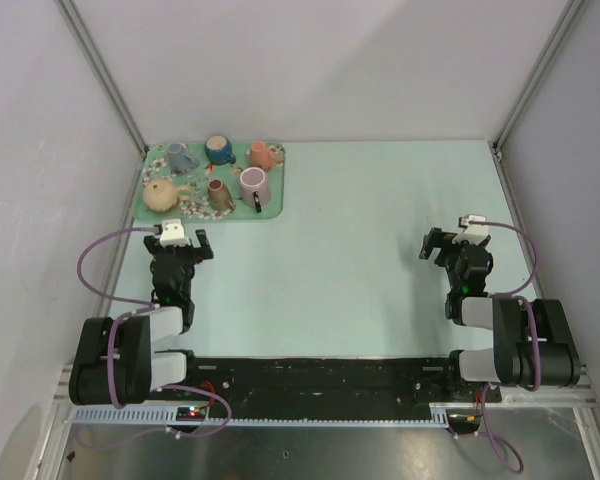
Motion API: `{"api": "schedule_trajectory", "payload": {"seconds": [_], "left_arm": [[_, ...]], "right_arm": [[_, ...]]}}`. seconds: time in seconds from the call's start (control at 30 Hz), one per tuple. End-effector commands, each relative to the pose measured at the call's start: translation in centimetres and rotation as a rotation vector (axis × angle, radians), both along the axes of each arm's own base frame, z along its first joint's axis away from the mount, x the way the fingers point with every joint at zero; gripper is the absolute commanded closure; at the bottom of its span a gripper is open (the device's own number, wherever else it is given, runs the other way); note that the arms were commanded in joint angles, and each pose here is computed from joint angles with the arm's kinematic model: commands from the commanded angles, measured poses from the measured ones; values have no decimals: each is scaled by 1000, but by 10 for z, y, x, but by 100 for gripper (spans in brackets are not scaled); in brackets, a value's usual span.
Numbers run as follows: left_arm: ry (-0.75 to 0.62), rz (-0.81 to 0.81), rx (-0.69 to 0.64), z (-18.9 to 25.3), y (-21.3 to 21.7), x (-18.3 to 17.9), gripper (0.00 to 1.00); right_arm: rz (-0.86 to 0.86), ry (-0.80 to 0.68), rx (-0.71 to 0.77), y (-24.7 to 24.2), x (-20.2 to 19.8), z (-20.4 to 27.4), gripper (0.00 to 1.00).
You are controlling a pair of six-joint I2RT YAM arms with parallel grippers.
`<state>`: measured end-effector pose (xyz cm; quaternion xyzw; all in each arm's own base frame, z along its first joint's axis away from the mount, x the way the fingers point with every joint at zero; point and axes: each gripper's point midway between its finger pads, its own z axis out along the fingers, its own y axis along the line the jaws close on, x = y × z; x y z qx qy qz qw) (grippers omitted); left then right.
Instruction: Turn the mug right side up
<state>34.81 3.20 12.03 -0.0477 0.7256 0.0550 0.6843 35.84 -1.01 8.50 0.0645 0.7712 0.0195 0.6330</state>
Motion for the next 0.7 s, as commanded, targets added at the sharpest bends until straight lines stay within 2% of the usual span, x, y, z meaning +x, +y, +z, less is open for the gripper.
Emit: {"api": "schedule_trajectory", "payload": {"seconds": [0.0,0.13,0.17,0.27,0.33,0.43,0.5,0.57,0.63,0.67], "left_arm": [[-56,21,20,16,6,4,2],[-82,-4,28,28,2,7,2],[-42,-23,33,24,-1,8,2],[46,-256,100,42,-37,17,2],[7,-472,192,71,-72,15,2],[-79,-778,552,99,-122,-2,2],[-4,-978,708,90,-152,-13,3],[61,-1152,804,88,-173,-19,3],[70,-1243,939,92,-187,-10,3],[51,-1265,1061,93,-191,-1,2]], "right_arm": [[-71,-64,11,-13,13,37,0],[-65,-77,77,-17,9,71,0],[-48,-93,97,-16,8,83,0],[26,-90,123,-5,1,107,0],[71,-93,128,3,-2,123,0],[181,-94,132,23,-5,144,0],[231,-82,127,34,-6,152,0],[258,-62,108,42,-7,153,0],[288,-50,76,52,-9,154,0],[301,-46,53,55,-9,153,0]]}}
